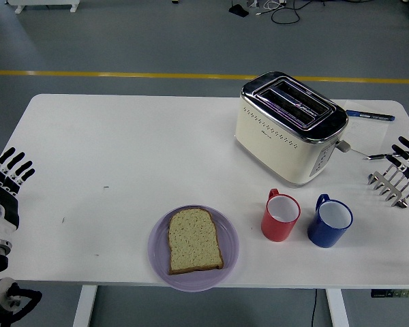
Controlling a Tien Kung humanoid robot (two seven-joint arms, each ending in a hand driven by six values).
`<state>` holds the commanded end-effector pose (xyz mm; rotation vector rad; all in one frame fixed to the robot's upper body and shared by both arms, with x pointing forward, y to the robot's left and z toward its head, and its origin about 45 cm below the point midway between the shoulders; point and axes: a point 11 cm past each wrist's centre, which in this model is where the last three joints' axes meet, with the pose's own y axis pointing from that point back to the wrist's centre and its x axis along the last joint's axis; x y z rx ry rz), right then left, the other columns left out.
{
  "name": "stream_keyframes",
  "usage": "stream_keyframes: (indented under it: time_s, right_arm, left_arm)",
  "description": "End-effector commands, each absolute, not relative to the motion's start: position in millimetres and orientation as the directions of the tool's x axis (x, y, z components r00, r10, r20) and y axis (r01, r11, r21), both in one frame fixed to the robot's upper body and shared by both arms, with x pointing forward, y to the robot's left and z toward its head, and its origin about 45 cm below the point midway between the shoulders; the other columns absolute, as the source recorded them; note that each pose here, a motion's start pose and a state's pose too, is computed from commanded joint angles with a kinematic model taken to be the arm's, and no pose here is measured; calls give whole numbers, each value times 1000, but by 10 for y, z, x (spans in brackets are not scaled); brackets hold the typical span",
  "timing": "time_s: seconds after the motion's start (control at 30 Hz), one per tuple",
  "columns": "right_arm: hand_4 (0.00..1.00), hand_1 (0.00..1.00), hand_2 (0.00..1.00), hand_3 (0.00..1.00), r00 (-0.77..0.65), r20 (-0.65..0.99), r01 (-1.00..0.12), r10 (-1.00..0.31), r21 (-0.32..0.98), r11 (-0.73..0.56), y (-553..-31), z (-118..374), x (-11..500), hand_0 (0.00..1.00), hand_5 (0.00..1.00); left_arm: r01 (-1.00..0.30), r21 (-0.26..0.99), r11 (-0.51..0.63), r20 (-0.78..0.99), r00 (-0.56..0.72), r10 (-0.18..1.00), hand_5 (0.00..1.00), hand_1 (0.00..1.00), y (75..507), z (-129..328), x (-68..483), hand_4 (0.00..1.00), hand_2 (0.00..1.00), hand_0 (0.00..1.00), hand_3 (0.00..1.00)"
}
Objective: Push plate across desktop,pick up the break from the machine,place the break in the plate
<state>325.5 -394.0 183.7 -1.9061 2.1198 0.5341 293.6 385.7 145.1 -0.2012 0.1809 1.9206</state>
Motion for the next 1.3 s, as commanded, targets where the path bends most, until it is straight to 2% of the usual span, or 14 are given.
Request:
stream_keyframes:
  time_s: [0.63,0.67,0.83,0.87,1.3]
  right_arm:
    - [509,724,732,724,-101,-414,-993,-905,95,67,-3894,1794,3285,753,577]
    - [507,723,731,725,-100,-414,-993,-905,93,66,-3893,1795,3285,749,588]
    - [507,723,731,725,-88,-411,-995,-908,87,57,-3886,1809,3294,749,588]
    - [507,723,729,723,-85,-410,-995,-908,85,55,-3884,1811,3296,749,584]
    - [507,716,726,718,-91,-409,-994,-908,98,55,-3898,1769,3286,747,582]
  left_arm:
    - [-949,28,-313,-243,-310,919,998,729,3886,1526,2973,481,783,710,775]
    - [-951,29,-307,-247,-304,920,998,744,3889,1535,2980,481,798,736,777]
    - [-961,39,-273,-267,-273,924,998,744,3901,1576,3013,481,798,736,777]
    - [-964,43,-262,-272,-264,926,998,765,3903,1585,3023,487,818,772,781]
    - [-981,74,-182,-321,-196,927,998,775,3886,1614,3050,498,835,795,785]
